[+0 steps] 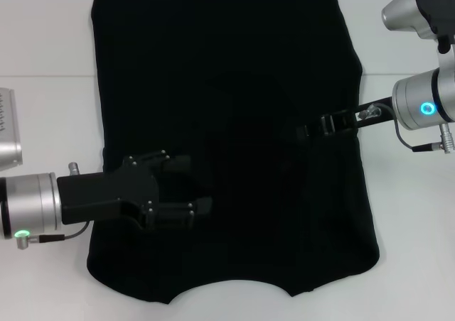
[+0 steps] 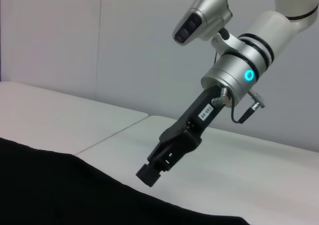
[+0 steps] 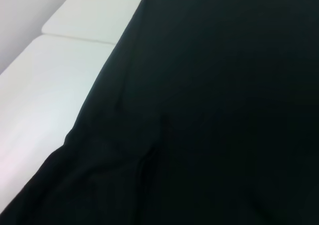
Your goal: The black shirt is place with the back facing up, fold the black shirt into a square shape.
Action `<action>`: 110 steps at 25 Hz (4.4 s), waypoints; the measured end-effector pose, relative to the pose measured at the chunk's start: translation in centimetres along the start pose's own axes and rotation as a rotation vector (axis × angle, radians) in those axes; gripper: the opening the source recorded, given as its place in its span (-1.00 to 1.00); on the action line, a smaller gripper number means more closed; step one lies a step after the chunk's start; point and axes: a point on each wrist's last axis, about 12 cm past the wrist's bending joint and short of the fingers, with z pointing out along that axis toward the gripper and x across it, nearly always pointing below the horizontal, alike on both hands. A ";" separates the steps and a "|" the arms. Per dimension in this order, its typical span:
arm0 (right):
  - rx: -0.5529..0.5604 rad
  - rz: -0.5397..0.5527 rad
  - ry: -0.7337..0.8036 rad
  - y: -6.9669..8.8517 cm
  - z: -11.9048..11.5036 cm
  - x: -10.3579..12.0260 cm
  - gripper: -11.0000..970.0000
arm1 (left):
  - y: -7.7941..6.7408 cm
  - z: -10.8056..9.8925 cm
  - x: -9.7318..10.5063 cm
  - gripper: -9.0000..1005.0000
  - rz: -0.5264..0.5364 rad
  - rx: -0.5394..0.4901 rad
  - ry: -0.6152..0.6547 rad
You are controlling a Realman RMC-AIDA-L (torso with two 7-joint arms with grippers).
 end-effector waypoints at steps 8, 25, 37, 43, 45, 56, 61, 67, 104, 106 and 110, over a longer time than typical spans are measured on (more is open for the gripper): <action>0.025 0.088 -0.020 -1.7 -1.7 0.8 -0.42 | 0.3 -0.1 0.1 0.75 -0.023 -0.032 0.009; -0.216 0.157 -0.227 -3.5 -5.1 6.9 0.92 | 0.0 -6.6 1.8 0.75 -0.192 -0.127 0.234; -0.220 0.175 -0.260 -3.2 -4.6 6.4 0.91 | -0.5 -7.9 3.6 0.75 -0.016 -0.224 0.294; -0.209 0.182 -0.273 -3.2 -4.3 5.7 0.91 | -1.1 -8.0 4.0 0.75 0.126 -0.202 0.272; -0.213 0.184 -0.275 -3.1 -4.2 5.5 0.91 | -1.2 -7.9 4.1 0.75 0.143 -0.191 0.268; -0.195 0.198 -0.300 -3.4 -4.3 5.2 0.91 | -1.4 -7.2 4.6 0.72 0.208 -0.155 0.274; -0.194 0.197 -0.304 -3.5 -4.4 5.1 0.91 | -1.0 -6.7 4.8 0.68 0.223 -0.168 0.313; -0.198 0.198 -0.313 -3.5 -4.5 4.9 0.91 | -0.6 -6.5 4.9 0.64 0.229 -0.183 0.342; -0.189 0.204 -0.327 -3.9 -5.0 4.9 0.68 | -0.4 -6.9 4.7 -0.87 0.152 -0.206 0.336; -0.192 0.206 -0.323 -3.9 -5.0 5.0 0.68 | -0.5 -7.3 4.9 -0.95 0.128 -0.225 0.317; -0.190 0.216 -0.309 -4.2 -5.2 5.6 0.67 | -0.8 -8.1 5.4 -0.99 0.070 -0.265 0.259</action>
